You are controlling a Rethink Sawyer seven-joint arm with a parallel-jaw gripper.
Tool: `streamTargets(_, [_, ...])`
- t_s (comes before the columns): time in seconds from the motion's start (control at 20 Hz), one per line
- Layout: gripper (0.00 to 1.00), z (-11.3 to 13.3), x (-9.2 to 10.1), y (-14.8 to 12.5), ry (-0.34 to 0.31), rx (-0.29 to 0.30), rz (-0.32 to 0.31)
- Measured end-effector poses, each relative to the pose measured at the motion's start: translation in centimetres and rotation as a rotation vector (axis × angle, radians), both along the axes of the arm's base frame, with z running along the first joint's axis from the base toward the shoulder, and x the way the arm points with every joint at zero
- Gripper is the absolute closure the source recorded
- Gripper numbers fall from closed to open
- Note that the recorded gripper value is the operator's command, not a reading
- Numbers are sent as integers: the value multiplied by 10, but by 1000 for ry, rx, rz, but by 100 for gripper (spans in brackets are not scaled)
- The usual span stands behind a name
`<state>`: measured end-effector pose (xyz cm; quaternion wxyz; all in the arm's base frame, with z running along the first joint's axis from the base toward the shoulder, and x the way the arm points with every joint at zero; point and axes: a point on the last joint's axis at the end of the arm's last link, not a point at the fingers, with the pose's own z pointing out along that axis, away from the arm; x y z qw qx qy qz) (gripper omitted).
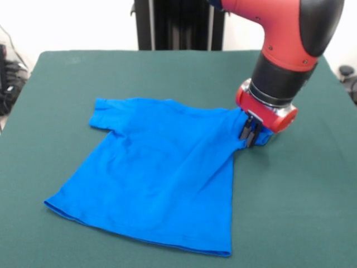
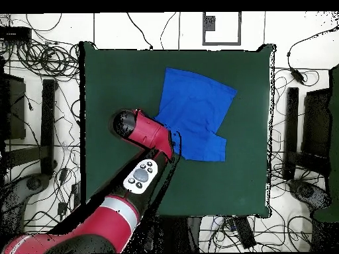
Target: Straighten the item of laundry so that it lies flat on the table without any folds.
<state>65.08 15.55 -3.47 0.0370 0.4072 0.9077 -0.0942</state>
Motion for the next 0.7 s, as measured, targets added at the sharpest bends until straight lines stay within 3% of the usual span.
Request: streamTargets(0.7, [100,-3,3,2,26,-17,32])
